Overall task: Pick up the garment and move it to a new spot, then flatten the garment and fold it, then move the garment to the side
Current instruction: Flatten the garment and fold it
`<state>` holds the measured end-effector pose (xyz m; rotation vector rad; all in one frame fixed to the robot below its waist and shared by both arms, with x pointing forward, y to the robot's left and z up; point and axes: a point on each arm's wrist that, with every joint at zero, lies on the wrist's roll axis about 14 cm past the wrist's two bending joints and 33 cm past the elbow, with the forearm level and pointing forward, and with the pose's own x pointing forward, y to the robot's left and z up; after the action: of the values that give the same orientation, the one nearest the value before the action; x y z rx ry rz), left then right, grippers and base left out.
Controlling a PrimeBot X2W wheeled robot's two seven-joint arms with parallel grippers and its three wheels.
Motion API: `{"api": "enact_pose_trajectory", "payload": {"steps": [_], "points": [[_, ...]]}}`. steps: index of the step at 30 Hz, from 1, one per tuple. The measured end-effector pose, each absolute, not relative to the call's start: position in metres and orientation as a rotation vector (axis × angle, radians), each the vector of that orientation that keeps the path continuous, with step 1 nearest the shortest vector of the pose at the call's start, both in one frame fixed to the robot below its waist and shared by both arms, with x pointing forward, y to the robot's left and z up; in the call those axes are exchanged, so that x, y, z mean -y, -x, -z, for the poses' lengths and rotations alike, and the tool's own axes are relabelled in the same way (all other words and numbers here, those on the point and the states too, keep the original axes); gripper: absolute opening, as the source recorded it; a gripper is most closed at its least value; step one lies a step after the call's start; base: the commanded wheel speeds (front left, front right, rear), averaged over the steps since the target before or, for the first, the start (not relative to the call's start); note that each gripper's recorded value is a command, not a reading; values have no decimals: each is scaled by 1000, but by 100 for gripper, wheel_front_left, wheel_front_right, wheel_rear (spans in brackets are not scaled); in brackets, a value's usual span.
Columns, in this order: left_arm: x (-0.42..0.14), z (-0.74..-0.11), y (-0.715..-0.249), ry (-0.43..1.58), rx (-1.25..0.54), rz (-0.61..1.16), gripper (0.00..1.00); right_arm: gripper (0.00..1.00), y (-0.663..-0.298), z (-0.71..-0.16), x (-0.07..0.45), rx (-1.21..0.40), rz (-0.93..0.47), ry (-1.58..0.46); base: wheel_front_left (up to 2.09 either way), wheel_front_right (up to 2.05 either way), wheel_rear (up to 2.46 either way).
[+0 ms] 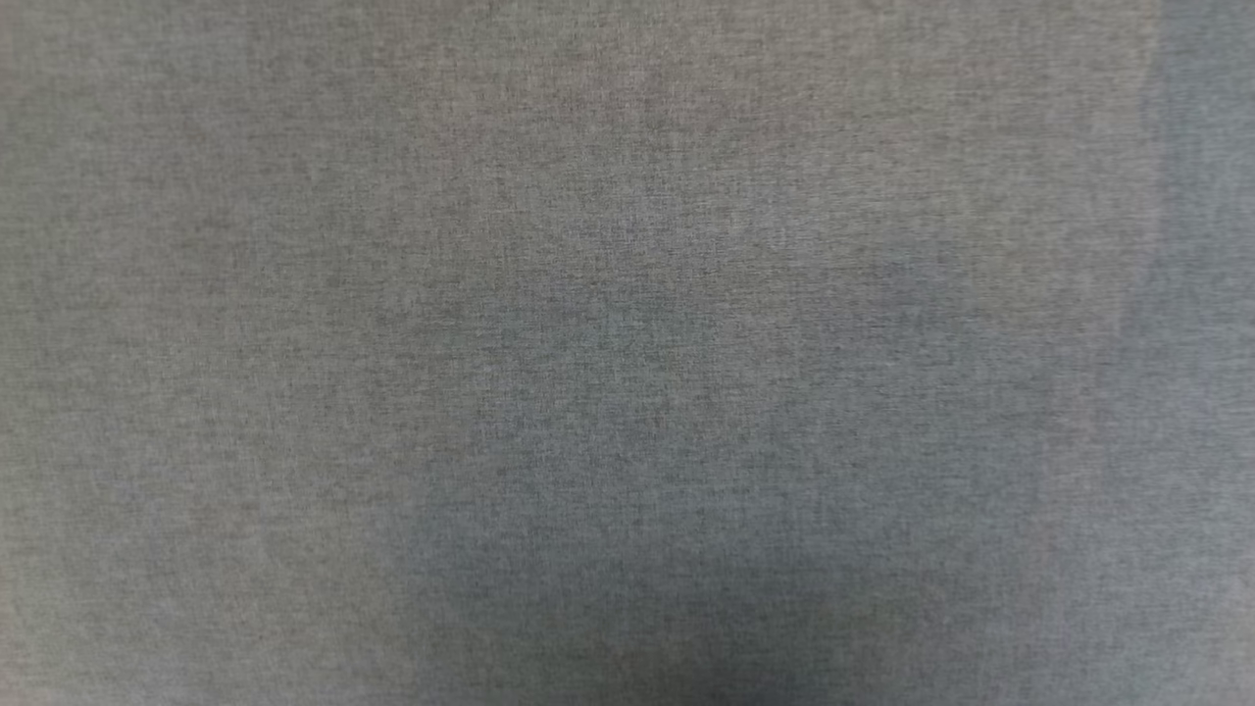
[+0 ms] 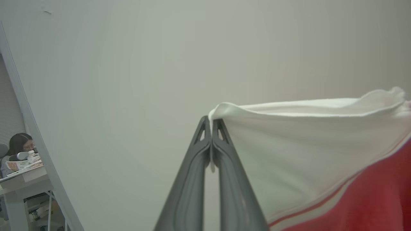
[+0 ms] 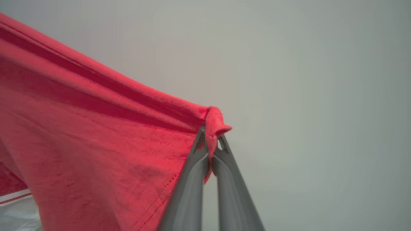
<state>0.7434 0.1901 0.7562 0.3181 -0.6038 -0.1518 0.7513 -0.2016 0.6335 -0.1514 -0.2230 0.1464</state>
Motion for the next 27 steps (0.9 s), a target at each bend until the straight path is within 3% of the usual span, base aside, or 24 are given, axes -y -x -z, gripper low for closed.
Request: {"api": "enact_pose_trajectory", "payload": {"steps": [5,11,20,27], "points": [[-192,-674,-756,-293,455,185,0,0,-760,-589,180,183,-197,149,0,0,0],[-177,-610,-737,-213,329,248,0,0,-744,-547,167,112,-246,133,0,0,0],[-165,-547,-673,-105,179,296,0,0,-691,-497,161,-8,-297,83,0,0,0],[-169,-501,-594,-62,29,295,0,0,-622,-469,167,-114,-309,18,0,0,0]]}}
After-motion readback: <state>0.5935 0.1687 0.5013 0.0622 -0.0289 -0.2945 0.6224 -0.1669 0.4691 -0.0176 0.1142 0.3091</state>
